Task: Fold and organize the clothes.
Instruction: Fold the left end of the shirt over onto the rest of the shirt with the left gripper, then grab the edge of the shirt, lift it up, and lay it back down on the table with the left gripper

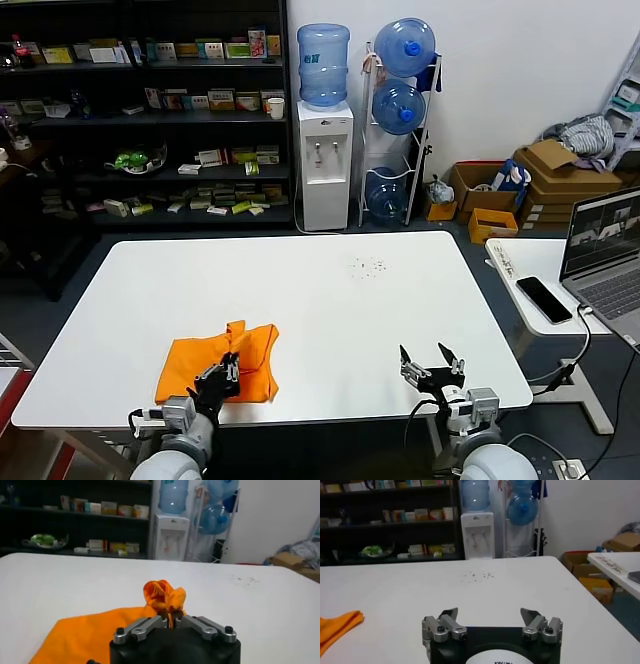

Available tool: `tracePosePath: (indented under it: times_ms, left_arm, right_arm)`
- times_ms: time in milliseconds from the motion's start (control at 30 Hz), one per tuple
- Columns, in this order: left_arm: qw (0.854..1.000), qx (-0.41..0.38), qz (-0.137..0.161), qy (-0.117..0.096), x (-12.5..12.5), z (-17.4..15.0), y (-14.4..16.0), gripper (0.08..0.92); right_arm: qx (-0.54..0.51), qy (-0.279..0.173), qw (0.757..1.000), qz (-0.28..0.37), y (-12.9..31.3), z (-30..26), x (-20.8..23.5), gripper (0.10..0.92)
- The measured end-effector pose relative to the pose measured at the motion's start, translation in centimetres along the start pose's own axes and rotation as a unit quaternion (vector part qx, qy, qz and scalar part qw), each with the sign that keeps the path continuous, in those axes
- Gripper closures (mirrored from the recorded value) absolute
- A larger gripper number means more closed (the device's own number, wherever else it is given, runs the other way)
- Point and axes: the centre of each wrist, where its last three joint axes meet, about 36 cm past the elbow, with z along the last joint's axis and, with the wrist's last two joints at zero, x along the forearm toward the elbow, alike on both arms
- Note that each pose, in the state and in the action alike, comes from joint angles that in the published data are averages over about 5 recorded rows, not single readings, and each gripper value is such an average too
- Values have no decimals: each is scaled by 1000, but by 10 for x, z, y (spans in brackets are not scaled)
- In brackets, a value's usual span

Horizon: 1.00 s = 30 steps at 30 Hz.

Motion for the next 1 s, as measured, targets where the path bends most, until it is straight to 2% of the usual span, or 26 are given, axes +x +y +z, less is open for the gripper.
tracePosePath:
  times_ms: [167, 300, 500, 700, 833, 1000]
  left_arm:
    - [1000, -1, 8, 2, 1, 3, -6, 689]
    - [1000, -8, 1, -1, 7, 0, 8, 567]
    - [999, -27, -39, 4, 17, -2, 71, 394]
    - [996, -40, -78, 19, 17, 5, 140, 229]
    - [995, -27, -91, 30, 12, 10, 169, 181]
    - [995, -7, -91, 33, 6, 14, 183, 177]
  right_arm:
    - [0, -1, 1000, -3, 0, -1, 0, 200]
    - [-1, -1, 1000, -6, 1, -1, -2, 200]
    - [-4, 1, 1000, -12, 6, 0, -6, 200]
    - [-5, 4, 1000, -19, 12, 1, -10, 200]
    - [-5, 5, 1000, -20, 13, 1, -10, 200]
    - [-3, 7, 1000, -18, 11, 2, -10, 200]
